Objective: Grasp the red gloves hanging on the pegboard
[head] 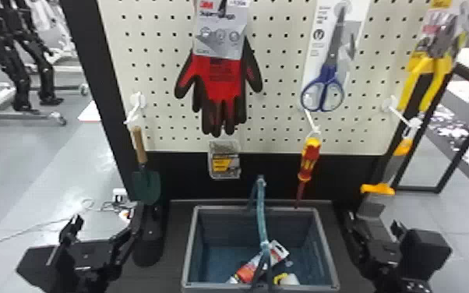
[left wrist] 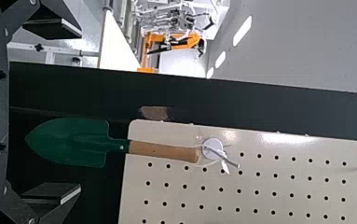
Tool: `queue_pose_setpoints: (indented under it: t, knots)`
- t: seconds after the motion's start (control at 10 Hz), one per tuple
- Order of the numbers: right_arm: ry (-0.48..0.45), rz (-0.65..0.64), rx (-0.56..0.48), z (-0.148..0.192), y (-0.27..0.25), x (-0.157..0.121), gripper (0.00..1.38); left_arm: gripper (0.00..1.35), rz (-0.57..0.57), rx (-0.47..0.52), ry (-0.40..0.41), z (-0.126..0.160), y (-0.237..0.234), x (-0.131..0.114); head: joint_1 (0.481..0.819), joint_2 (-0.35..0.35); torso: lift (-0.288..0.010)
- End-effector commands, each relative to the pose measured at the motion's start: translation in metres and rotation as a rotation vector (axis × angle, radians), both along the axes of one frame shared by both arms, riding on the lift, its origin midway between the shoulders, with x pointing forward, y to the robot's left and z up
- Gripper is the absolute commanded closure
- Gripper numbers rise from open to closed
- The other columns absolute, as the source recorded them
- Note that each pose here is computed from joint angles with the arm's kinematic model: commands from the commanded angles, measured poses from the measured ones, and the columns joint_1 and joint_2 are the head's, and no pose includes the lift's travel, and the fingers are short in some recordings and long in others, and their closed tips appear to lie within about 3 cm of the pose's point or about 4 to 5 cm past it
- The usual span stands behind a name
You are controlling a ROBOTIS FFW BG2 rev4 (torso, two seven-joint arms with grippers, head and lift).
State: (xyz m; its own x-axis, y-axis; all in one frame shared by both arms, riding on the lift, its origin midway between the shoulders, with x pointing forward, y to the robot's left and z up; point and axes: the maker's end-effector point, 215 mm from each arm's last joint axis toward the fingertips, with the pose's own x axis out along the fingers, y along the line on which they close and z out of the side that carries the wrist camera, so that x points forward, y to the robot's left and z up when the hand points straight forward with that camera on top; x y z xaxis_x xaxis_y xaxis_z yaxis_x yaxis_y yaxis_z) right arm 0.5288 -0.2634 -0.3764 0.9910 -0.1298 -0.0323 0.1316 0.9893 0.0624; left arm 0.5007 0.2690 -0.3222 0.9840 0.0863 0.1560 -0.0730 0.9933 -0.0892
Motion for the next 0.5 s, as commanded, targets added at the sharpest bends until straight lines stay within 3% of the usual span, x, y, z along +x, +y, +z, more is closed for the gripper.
queue_pose_setpoints:
  t: [0.0, 0.4]
  knots:
    - [0.0, 0.0, 0.0, 0.0, 0.0, 0.0, 0.32, 0.14, 0.001, -0.001, 0.001, -0.0003, 0.0004, -0.0001, 0.549, 0.0, -0.1]
    - [0.0, 0.0, 0.0, 0.0, 0.0, 0.0, 0.32, 0.14, -0.006, -0.013, -0.005, 0.0027, -0.0027, 0.0011, 0.549, 0.0, -0.1]
